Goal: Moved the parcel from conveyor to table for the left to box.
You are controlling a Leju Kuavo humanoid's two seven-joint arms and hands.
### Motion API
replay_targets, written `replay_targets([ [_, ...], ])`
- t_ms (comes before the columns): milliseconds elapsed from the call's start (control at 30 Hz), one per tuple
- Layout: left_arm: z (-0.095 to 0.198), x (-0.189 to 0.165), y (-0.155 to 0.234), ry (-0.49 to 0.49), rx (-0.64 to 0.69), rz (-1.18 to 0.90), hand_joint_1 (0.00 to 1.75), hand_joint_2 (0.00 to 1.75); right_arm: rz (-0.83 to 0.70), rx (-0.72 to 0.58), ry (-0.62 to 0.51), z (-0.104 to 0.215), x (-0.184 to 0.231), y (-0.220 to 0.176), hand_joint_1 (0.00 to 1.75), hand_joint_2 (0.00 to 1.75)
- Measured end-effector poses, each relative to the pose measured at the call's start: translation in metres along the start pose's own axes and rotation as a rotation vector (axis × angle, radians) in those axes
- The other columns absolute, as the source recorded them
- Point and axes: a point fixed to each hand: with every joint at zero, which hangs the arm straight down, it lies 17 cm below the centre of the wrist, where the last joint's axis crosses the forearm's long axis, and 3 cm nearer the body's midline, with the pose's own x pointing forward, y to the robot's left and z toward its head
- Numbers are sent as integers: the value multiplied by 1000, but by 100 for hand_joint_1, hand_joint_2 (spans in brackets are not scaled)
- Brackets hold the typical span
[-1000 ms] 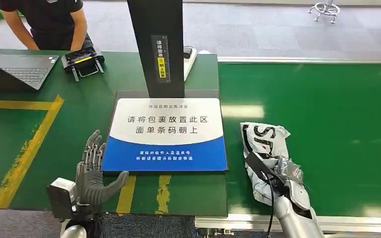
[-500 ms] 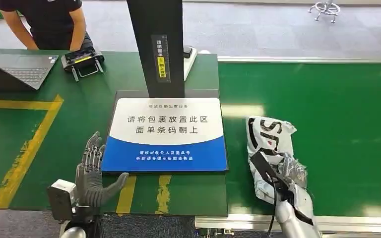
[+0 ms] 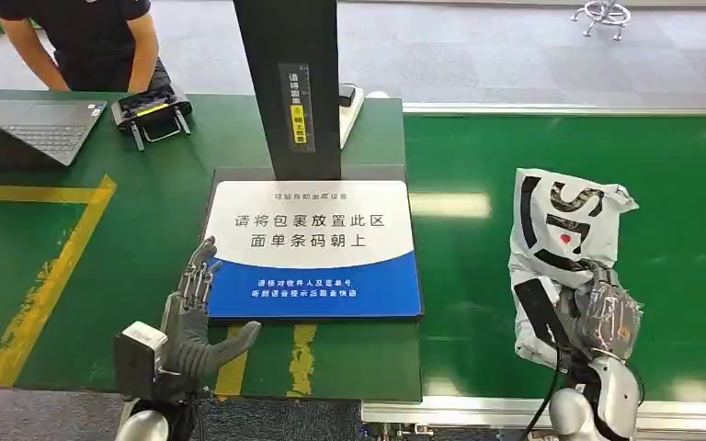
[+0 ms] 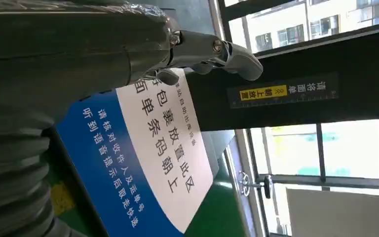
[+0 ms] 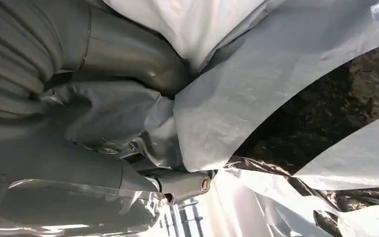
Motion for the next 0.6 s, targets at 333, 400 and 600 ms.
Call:
replay_targets([
  [333,0,3,2,-15,13,11,0,175,-24,-86,-74,-9,22,-33,175,175],
  [400,3,2,10,-17,40,17,0,175,-93,-79,-131,-17,46,-40,175,175],
  [600,15,-2,19,-3,63,14,0,175,-302,23,-309,-11,106,-46,175,175],
])
